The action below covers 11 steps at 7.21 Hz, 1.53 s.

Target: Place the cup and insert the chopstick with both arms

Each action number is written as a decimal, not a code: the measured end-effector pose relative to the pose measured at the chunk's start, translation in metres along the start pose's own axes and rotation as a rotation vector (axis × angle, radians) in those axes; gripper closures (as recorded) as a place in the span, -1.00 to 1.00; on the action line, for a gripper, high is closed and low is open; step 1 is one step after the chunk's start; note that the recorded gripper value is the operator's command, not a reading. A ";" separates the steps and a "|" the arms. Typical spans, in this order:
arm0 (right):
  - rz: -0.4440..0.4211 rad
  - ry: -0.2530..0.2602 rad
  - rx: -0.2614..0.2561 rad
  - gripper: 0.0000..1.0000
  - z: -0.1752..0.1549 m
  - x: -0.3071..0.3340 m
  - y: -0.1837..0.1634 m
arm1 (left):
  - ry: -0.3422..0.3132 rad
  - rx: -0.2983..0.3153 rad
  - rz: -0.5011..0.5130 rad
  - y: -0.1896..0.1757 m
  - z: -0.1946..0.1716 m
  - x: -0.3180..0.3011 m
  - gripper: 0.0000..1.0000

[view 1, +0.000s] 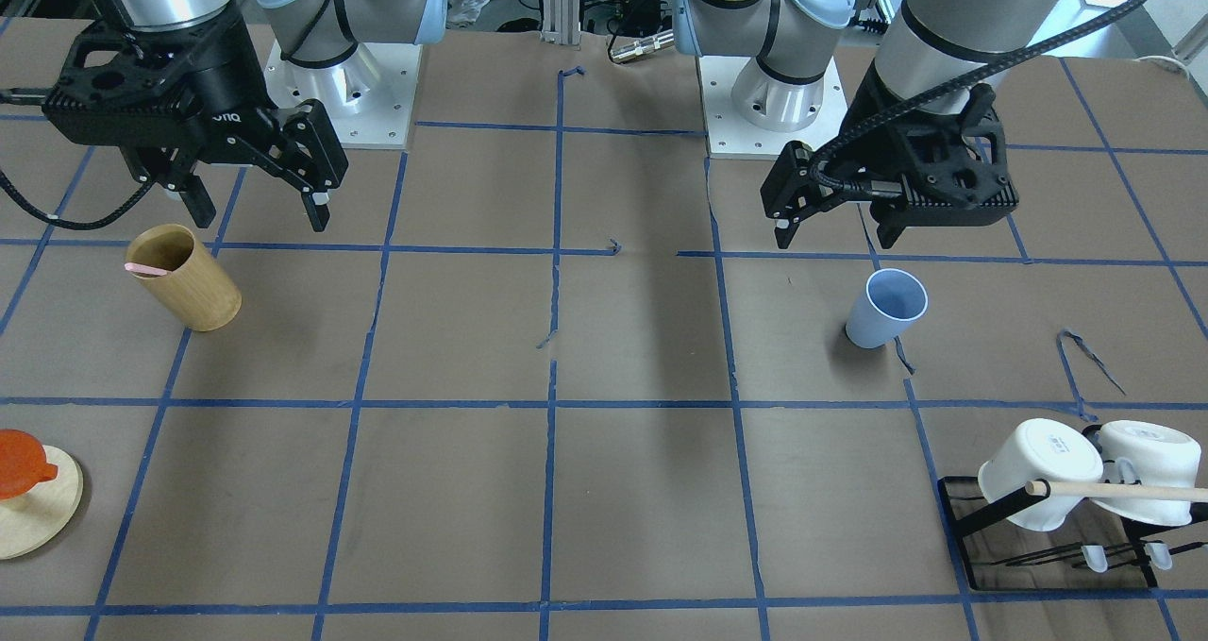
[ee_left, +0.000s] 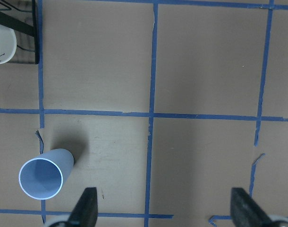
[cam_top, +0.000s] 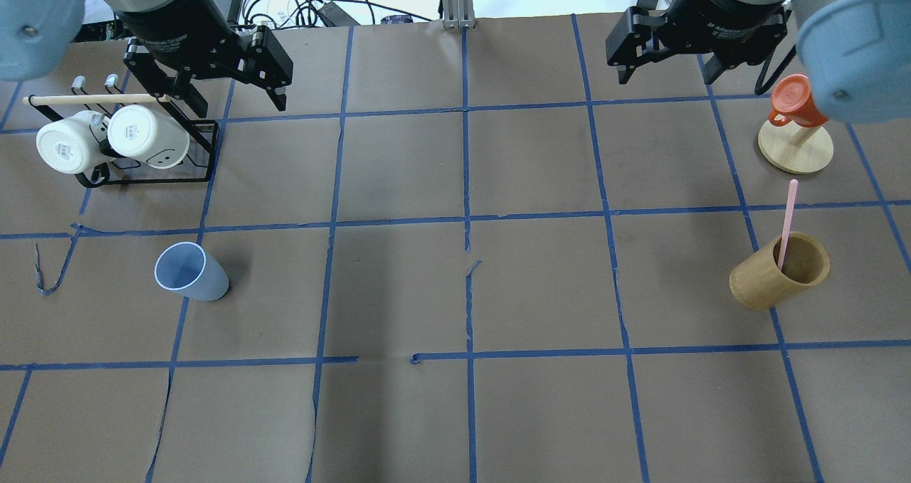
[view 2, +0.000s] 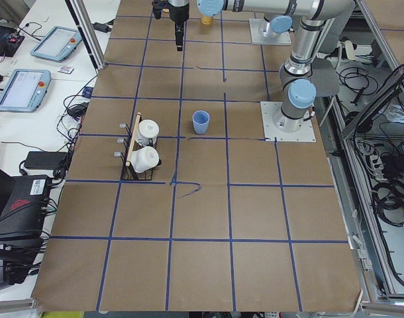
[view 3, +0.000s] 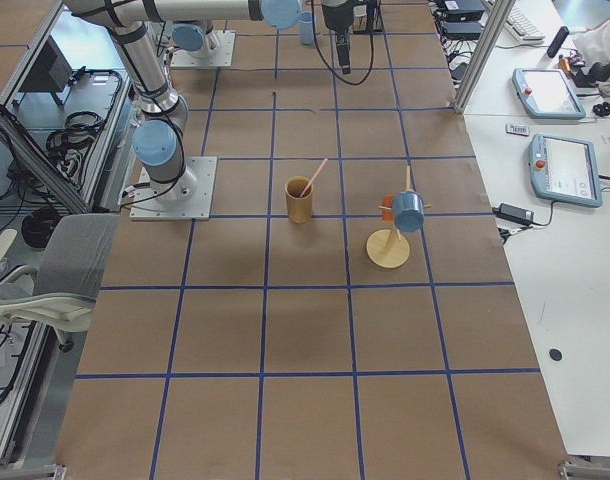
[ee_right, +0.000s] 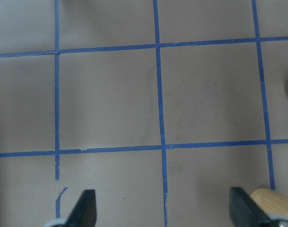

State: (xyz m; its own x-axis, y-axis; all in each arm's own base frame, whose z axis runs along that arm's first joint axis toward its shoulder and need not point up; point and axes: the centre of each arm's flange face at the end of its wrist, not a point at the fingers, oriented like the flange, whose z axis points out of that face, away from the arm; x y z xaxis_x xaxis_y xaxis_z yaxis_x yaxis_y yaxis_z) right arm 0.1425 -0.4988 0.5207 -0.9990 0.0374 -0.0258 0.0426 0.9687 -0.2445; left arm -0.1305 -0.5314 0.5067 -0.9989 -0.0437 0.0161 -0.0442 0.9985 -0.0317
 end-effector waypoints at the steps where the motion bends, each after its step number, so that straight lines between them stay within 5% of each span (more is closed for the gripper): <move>1: 0.000 0.001 0.000 -1.00 -0.001 0.000 0.001 | 0.000 0.002 0.001 0.001 -0.001 0.000 -1.00; 9: -0.001 0.002 -0.009 -1.00 -0.002 0.001 0.004 | 0.001 0.017 0.004 0.007 -0.009 0.000 -1.00; 11: -0.052 -0.004 -0.073 -1.00 0.000 0.001 0.013 | 0.000 0.019 0.004 0.007 -0.010 0.000 -1.00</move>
State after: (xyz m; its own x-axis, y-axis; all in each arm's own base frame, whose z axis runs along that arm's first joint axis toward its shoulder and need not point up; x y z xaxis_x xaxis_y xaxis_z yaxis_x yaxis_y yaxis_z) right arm 0.1423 -0.4860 0.5173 -0.9997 -0.0142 -0.0192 -0.0106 0.9846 -0.1746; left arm -0.1309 -0.5239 0.5165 -0.9991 -0.0397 0.0160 -0.0404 0.9979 -0.0503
